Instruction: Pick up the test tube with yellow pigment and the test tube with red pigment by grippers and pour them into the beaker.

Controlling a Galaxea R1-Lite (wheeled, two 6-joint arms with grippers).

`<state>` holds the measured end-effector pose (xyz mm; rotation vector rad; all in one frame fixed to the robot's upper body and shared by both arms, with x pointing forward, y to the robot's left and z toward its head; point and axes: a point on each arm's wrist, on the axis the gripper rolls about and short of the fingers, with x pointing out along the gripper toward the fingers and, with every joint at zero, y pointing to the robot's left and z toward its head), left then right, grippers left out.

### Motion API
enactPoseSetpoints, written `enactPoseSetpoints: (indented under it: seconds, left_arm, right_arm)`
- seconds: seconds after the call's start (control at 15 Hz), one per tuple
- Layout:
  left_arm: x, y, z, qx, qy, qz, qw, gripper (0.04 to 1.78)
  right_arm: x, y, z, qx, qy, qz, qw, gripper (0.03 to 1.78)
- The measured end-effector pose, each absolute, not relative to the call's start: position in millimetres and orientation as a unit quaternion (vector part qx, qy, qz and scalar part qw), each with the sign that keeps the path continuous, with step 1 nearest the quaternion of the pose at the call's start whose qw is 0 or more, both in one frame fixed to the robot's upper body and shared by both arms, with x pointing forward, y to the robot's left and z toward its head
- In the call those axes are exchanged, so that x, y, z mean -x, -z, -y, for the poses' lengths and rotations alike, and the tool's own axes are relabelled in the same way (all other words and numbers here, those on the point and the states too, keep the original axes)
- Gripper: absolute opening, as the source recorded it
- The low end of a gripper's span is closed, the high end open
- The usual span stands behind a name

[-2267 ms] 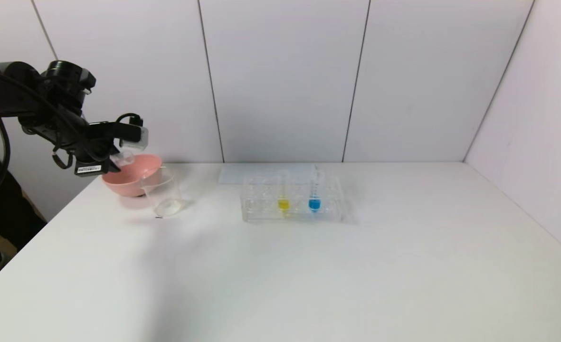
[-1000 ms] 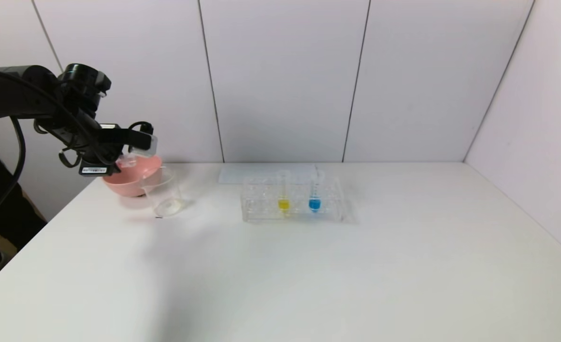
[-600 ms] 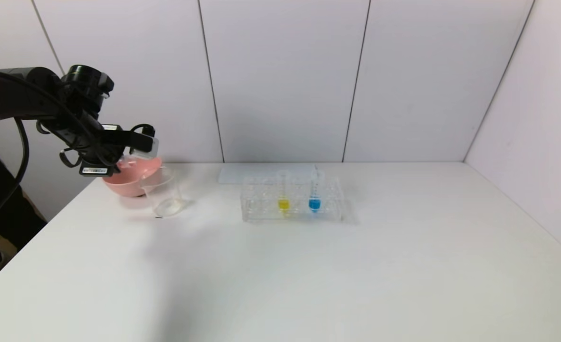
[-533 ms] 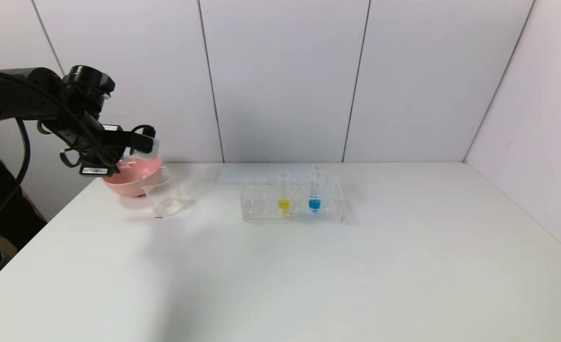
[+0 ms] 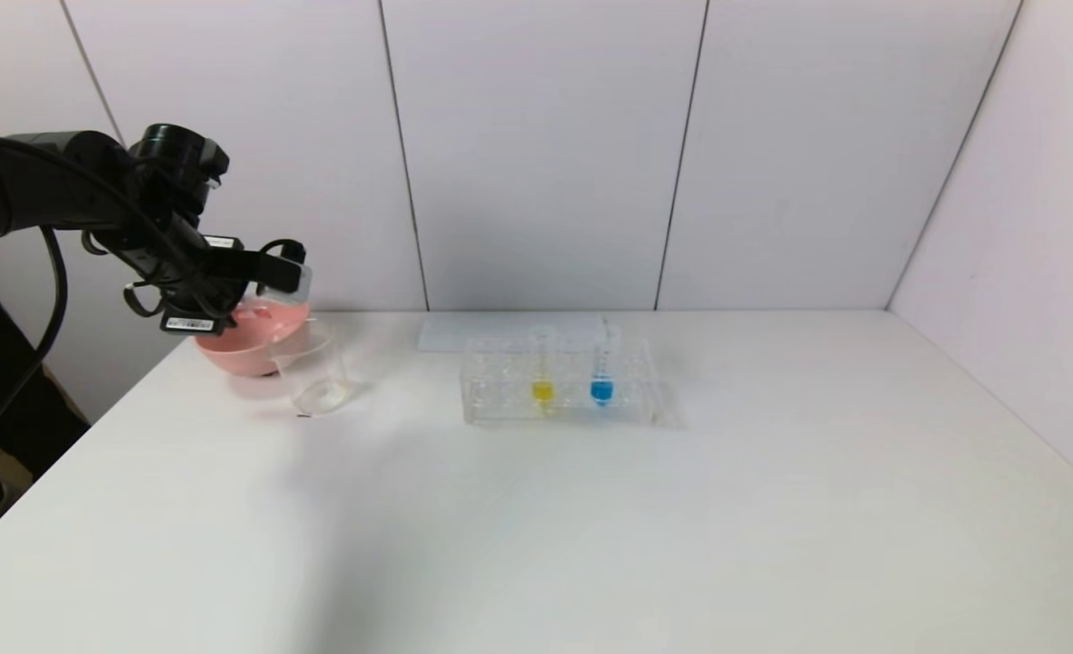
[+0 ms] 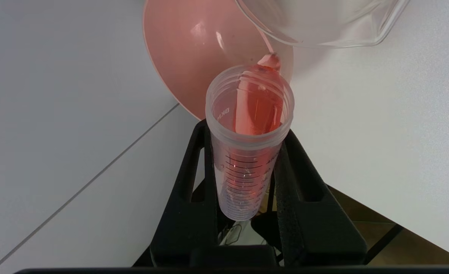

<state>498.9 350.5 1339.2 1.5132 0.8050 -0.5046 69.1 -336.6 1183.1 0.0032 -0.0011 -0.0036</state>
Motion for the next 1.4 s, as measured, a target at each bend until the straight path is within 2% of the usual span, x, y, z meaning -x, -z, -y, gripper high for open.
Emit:
enactPoseSetpoints:
  seconds: [1.4]
  left_arm:
    - [-504.5, -1338.1, -332.2, -0.708, 0.192, -0.359, 0.577, 0.45]
  right_arm:
    - [-69.1, -1183.1, 336.6, -0.002, 0.002, 0.001, 1.000, 1.70]
